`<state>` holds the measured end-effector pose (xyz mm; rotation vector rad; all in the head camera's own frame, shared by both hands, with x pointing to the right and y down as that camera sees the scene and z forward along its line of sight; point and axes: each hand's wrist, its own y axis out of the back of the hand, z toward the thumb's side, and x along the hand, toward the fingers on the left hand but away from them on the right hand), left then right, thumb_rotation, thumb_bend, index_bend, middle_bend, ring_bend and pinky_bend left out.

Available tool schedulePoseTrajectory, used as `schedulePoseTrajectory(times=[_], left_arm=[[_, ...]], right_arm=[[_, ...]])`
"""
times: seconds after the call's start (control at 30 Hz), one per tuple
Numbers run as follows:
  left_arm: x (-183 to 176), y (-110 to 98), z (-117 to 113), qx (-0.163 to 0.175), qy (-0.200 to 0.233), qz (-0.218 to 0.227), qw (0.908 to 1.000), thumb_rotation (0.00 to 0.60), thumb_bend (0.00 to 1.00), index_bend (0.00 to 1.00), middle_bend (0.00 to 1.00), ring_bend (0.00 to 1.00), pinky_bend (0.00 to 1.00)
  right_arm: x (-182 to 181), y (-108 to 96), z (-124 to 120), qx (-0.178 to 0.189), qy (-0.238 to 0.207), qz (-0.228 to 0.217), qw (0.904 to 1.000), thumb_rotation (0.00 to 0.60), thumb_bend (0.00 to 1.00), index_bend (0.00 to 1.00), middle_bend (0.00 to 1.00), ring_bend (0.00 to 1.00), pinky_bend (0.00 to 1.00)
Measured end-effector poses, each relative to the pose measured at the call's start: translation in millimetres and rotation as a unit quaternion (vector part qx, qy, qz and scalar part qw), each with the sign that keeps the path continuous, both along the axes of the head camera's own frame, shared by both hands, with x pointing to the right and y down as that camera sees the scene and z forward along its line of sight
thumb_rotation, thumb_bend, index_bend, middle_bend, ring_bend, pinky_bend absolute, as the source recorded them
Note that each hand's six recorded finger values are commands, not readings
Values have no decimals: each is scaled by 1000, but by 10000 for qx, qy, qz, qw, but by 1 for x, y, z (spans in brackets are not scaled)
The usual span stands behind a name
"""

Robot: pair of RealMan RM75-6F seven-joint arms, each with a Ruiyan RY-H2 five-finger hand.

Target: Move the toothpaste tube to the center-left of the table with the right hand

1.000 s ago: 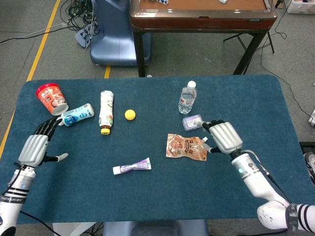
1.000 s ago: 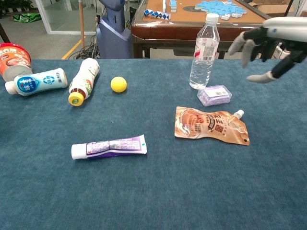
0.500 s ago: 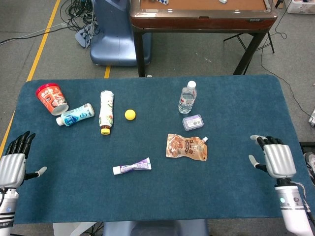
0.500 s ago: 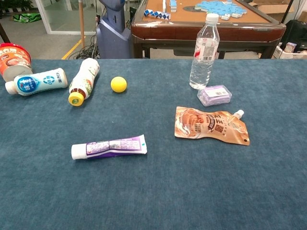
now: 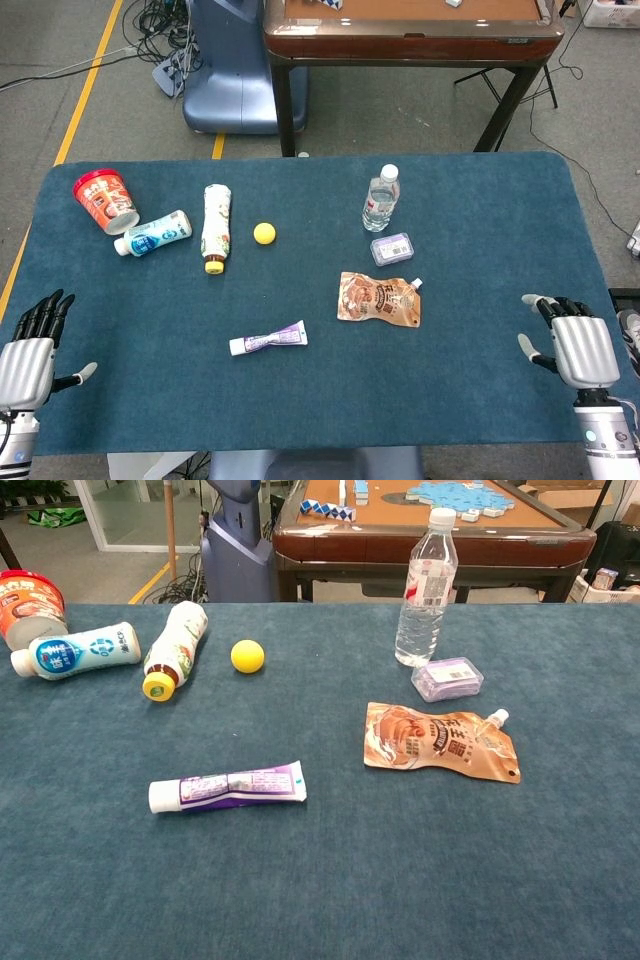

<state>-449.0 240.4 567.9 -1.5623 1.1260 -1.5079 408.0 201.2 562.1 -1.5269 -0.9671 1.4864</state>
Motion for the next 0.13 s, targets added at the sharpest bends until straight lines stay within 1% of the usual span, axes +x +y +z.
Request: schedulePoseTrajectory(times=[0.13], left_arm=[[0,1,0,18,9,-28,10000,600,23,0,0,0,57]], right_arm=[[-1,0,-1,26,44,-11,10000,600,335,324,421,331,344]])
